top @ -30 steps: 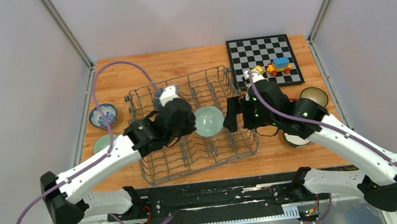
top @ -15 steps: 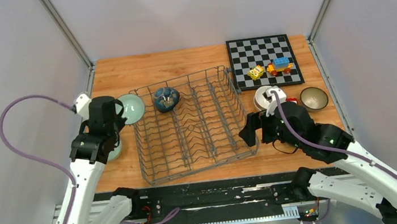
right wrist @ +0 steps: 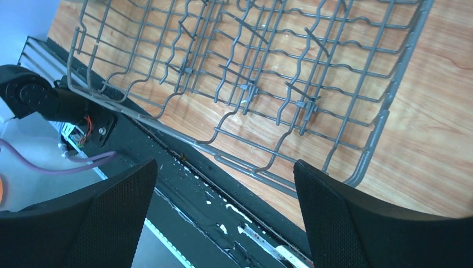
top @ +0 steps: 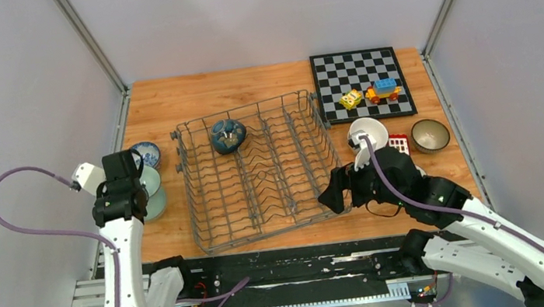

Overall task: Unload the bowls from the dish rack
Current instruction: Place the bowl with the bowl.

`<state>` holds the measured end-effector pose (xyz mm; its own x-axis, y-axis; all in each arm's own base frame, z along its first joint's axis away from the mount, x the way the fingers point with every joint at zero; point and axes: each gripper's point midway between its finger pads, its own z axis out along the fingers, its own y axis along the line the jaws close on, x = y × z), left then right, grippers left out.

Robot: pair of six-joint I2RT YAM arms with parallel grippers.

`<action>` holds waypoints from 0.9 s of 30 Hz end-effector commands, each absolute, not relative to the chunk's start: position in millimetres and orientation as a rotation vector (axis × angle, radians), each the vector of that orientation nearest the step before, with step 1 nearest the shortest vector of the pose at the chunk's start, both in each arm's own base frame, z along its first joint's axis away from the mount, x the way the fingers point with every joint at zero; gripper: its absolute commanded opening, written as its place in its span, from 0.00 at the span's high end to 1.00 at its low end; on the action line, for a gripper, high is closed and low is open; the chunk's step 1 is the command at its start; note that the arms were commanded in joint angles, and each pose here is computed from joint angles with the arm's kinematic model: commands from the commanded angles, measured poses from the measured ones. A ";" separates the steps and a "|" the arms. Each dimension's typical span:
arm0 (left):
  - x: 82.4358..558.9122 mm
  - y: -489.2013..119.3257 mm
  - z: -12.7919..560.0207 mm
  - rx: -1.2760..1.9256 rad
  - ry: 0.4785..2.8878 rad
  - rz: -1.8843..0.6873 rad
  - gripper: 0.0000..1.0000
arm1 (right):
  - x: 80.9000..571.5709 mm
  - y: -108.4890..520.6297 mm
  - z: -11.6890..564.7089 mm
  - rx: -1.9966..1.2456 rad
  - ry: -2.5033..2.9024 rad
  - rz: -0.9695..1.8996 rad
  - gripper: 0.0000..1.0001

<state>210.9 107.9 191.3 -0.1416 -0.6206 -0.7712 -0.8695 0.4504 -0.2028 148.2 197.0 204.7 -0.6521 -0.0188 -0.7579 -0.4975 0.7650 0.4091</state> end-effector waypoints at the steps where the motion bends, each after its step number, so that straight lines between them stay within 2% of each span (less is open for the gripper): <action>1: 210.7 120.9 176.1 -1.354 1.762 0.340 1.00 | 139.4 207.4 209.3 -0.476 2.117 0.862 0.06; 6: 217.1 113.7 156.5 -1.399 1.731 0.233 1.00 | 137.3 209.5 211.0 -0.506 2.106 0.876 0.07; 27: 212.8 126.2 126.7 -1.448 1.677 0.271 1.00 | 134.3 218.5 199.4 -0.535 2.137 0.912 0.08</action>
